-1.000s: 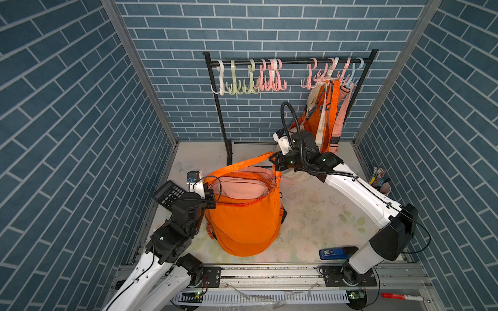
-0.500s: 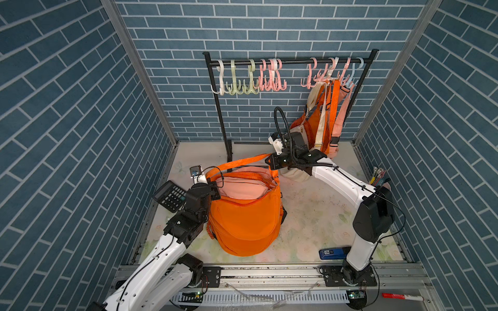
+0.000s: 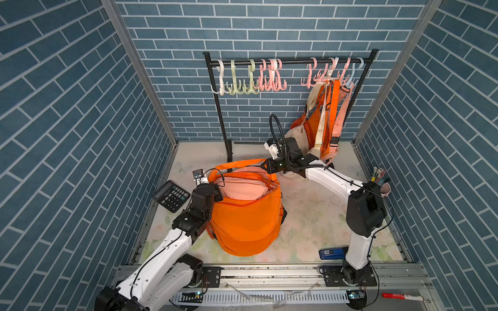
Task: Take the bag off the hook
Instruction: Place the bag inside the bag.
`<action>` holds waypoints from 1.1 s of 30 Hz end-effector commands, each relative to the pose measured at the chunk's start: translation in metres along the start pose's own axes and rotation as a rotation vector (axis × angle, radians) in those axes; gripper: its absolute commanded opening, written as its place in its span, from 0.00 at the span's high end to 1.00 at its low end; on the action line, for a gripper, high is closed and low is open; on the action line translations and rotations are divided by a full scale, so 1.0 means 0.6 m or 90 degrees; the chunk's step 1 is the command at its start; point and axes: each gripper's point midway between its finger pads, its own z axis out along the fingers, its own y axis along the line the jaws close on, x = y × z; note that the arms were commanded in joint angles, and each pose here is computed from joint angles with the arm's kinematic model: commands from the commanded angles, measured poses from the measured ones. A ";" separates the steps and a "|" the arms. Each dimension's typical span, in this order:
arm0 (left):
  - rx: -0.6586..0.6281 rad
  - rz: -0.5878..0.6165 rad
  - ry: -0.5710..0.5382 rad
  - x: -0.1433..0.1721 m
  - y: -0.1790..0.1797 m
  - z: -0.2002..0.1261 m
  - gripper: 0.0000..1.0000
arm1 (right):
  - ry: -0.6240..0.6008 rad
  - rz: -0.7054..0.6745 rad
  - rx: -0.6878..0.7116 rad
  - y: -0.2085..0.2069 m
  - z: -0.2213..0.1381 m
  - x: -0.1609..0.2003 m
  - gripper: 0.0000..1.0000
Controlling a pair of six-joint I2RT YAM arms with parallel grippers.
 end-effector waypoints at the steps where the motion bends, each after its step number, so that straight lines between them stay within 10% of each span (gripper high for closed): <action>1: -0.002 -0.011 0.009 0.014 0.003 0.014 0.81 | 0.005 0.007 -0.020 -0.004 0.024 0.006 0.89; 17: 0.013 -0.029 0.030 0.012 -0.009 0.024 0.42 | 0.020 0.010 -0.018 -0.013 0.047 0.007 0.53; 33: 0.048 -0.010 -0.010 -0.101 -0.032 -0.057 0.01 | -0.059 -0.099 0.096 0.020 -0.125 -0.055 0.18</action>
